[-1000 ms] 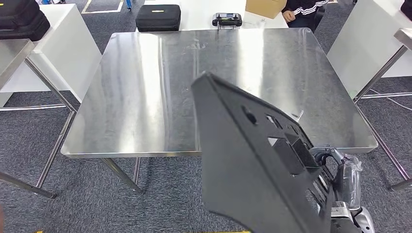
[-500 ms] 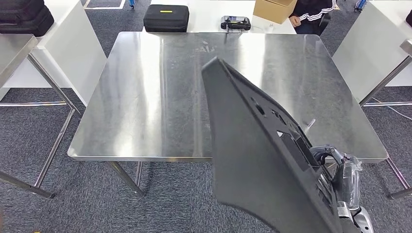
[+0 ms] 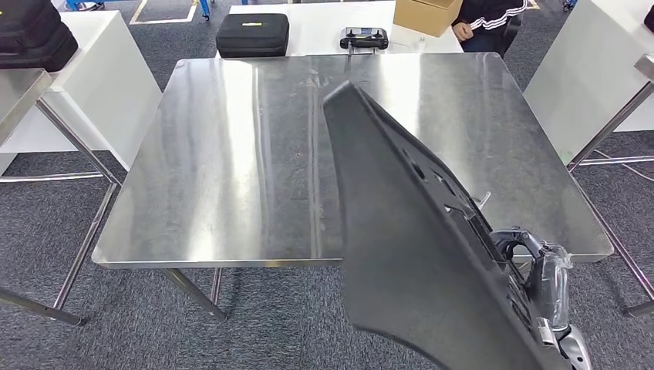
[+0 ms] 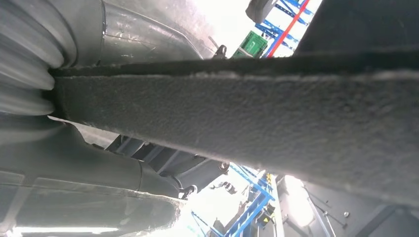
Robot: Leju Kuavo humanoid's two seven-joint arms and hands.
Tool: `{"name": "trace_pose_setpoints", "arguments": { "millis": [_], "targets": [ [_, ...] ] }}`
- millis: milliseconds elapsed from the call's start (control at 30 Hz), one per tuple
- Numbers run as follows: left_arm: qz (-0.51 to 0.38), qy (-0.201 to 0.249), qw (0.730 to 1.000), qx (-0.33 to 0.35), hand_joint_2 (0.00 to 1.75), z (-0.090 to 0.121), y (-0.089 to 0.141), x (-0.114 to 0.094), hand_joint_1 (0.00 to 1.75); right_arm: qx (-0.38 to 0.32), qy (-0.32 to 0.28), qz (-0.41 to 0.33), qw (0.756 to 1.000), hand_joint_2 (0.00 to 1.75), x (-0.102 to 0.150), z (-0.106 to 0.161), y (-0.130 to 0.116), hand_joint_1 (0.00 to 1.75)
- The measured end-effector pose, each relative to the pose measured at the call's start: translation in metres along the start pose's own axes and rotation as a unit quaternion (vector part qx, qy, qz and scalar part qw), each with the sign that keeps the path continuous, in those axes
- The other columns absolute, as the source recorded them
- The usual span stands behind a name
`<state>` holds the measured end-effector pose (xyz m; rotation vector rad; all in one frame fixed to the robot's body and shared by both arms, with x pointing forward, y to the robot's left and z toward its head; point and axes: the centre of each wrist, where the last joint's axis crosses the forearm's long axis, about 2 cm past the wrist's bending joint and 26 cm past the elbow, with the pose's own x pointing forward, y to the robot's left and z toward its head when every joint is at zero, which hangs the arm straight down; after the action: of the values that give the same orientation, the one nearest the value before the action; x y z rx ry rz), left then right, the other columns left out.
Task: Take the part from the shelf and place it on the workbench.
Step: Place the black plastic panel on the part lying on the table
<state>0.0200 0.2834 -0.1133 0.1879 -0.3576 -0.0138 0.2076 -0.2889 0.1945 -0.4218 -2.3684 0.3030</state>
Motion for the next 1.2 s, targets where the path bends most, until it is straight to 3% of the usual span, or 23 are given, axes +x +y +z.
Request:
{"name": "trace_pose_setpoints", "arguments": {
  "millis": [1200],
  "targets": [
    [0.002,-0.005,1.0,0.001,1.75,-0.0001,-0.004,0.0035,0.0,0.004,-0.001,-0.01,1.0,1.75,0.0015,-0.0008,0.0021,1.75]
  ]
}}
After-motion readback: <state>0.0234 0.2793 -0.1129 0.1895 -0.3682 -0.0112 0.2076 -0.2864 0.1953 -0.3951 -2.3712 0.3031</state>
